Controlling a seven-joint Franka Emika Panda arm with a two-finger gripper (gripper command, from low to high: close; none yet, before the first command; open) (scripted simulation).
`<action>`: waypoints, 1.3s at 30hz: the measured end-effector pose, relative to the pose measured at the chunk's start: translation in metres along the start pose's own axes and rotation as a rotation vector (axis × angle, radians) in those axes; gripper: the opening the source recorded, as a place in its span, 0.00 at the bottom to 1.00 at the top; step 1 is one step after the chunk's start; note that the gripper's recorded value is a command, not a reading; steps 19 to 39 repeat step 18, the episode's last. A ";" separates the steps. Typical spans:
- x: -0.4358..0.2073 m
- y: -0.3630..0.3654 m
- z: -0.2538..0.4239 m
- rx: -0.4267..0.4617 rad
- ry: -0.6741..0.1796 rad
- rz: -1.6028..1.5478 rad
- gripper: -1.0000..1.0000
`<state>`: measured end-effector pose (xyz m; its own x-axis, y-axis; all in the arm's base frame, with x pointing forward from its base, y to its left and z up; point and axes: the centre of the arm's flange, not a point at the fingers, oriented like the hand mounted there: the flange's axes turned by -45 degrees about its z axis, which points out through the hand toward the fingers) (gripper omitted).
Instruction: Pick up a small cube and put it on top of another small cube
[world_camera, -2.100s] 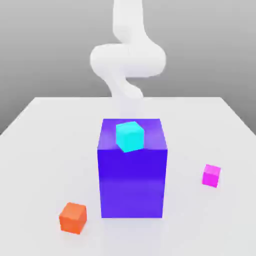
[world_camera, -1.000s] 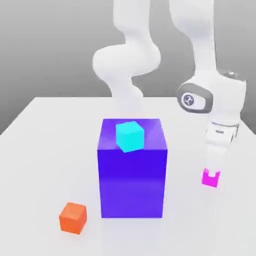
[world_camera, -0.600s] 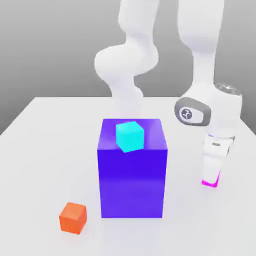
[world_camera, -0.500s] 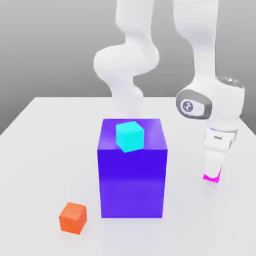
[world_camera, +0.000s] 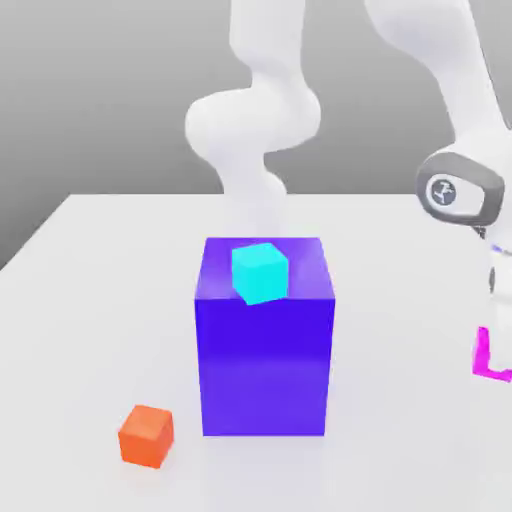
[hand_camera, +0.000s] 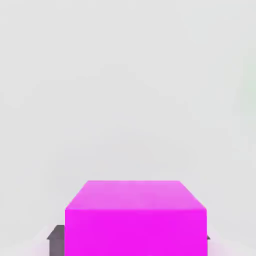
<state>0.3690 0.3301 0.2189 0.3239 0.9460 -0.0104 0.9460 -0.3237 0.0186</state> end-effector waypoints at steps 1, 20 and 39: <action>0.007 0.010 -0.002 0.001 0.000 -0.008 0.00; 0.058 0.118 0.034 0.020 0.011 -0.091 1.00; 0.058 0.118 0.034 0.020 0.011 -0.091 1.00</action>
